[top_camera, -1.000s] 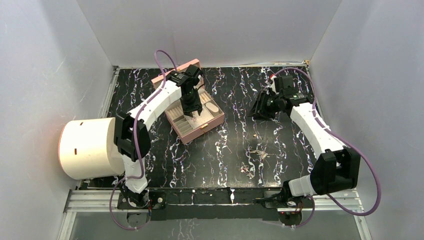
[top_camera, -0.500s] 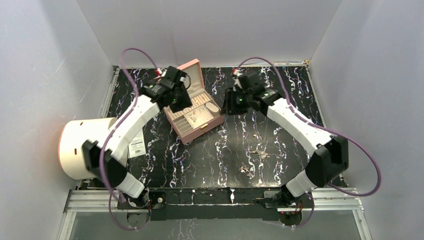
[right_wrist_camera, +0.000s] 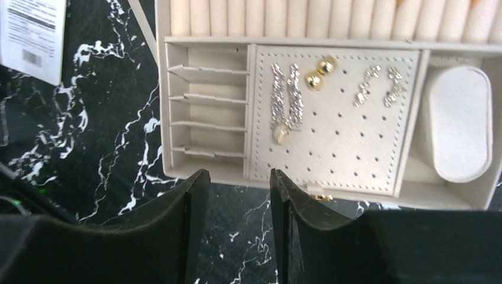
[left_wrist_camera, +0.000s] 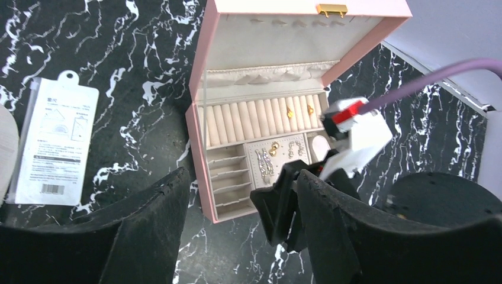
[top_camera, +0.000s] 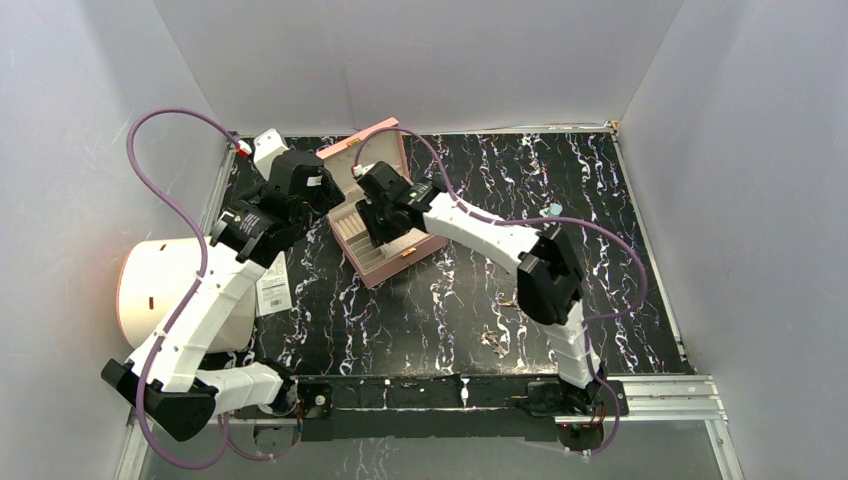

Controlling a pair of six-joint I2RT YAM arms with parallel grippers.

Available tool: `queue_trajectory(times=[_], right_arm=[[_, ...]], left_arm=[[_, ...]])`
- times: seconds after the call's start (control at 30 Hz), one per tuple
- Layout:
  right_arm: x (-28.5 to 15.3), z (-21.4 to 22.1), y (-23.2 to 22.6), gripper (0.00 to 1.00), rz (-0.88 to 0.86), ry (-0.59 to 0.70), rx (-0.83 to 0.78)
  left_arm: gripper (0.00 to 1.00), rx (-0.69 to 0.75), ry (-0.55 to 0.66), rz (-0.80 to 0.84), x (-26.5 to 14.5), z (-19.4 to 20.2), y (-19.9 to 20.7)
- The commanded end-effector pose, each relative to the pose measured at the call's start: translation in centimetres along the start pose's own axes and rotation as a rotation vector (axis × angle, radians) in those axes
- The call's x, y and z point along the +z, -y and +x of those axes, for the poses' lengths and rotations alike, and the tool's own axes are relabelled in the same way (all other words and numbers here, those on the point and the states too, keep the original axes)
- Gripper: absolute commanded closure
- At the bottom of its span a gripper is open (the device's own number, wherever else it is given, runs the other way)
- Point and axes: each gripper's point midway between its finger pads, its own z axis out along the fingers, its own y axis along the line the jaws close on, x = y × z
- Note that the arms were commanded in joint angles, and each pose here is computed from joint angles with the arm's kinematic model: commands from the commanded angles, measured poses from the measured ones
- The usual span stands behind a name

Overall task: Organize the mixed jewelry
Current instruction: Place the jewelry in the jewelry box, then pick up the jewelry from the jewelry box.

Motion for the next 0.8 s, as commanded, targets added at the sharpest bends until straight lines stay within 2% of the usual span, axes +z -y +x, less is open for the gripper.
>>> queue_trajectory(times=[0.0, 0.1, 0.37, 0.77], right_arm=[[-0.1, -2.2, 1.1, 0.6, 0.109, 0.028, -0.005], [0.3, -1.9, 1.3, 0.63, 0.151, 0.013, 0.003], [0.5, -1.2, 1.8, 0.62, 0.192, -0.007, 0.005], [1.8, -0.5, 1.0, 0.64, 0.144, -0.04, -0.016]], left_arm=[[0.35, 0.02, 0.098, -0.036, -0.8, -2.5, -1.0], [0.35, 0.023, 0.096, -0.033, -1.0, -2.5, -1.2], [0.35, 0.009, 0.094, -0.025, -1.0, -2.1, -1.4], [0.35, 0.023, 0.056, -0.017, -0.4, -1.1, -1.0]])
